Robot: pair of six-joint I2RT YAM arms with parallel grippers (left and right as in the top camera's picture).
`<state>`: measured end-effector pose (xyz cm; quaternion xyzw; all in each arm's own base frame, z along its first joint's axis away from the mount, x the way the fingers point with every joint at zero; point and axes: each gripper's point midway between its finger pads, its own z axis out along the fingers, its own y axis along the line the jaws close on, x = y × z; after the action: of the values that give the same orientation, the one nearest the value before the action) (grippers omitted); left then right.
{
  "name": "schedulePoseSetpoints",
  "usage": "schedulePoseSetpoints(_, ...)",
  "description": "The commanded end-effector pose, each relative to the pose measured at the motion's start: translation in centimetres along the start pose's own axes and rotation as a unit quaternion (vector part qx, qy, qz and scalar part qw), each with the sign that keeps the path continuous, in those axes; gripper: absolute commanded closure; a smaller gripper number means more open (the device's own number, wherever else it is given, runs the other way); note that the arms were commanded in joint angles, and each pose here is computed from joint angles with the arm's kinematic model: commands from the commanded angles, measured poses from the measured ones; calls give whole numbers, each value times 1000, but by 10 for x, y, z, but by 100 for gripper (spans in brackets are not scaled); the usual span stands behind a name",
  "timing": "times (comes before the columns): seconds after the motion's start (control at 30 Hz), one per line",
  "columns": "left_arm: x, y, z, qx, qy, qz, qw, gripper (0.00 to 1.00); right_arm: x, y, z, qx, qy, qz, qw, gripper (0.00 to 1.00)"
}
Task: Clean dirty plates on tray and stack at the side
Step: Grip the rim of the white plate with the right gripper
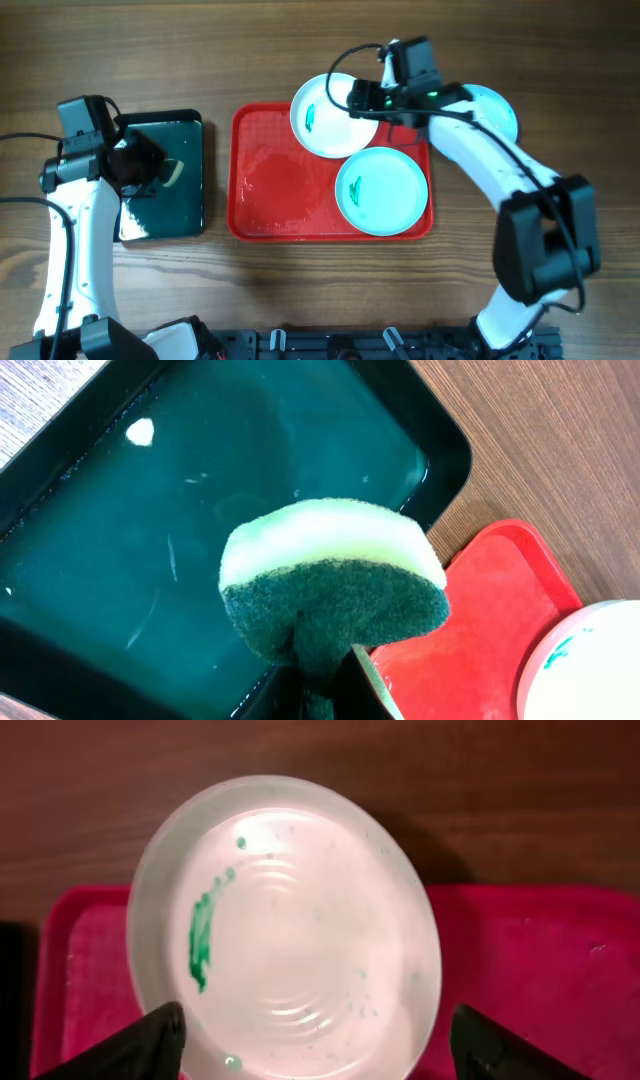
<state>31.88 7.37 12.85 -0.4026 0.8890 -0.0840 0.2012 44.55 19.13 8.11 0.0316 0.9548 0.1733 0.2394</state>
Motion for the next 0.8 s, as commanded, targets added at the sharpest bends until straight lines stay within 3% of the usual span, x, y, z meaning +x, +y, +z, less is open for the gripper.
schedulePoseSetpoints(0.0, 5, -2, 4, 4, 11, -4, 1000, 96, 15, -26, 29, 65, 11, 56, 996, 19)
schedulePoseSetpoints(0.07, 5, -1, 4, 4, 11, -4, 1000, 96, 20, -34, 31, 85, 17, 54, 995, 27)
schedulePoseSetpoints(0.17, 4, -2, 4, 4, 10, -4, 1000, 96, 21, -39, 30, 99, 16, 50, 994, 29)
schedulePoseSetpoints(0.23, 4, -2, 4, 5, 9, -3, 1000, 96, 24, -38, 30, 96, 23, 53, 994, 44)
schedulePoseSetpoints(0.37, 4, -2, 4, 5, 9, -3, 1000, 96, 31, -38, 34, 94, 29, 53, 994, 63)
schedulePoseSetpoints(0.6, 6, -5, 4, 12, 14, -3, 1000, 96, 38, -36, 38, 95, 36, 47, 994, 64)
schedulePoseSetpoints(0.77, 6, -5, 4, 12, 14, -3, 1000, 96, 45, -19, 50, 52, 51, 44, 996, 71)
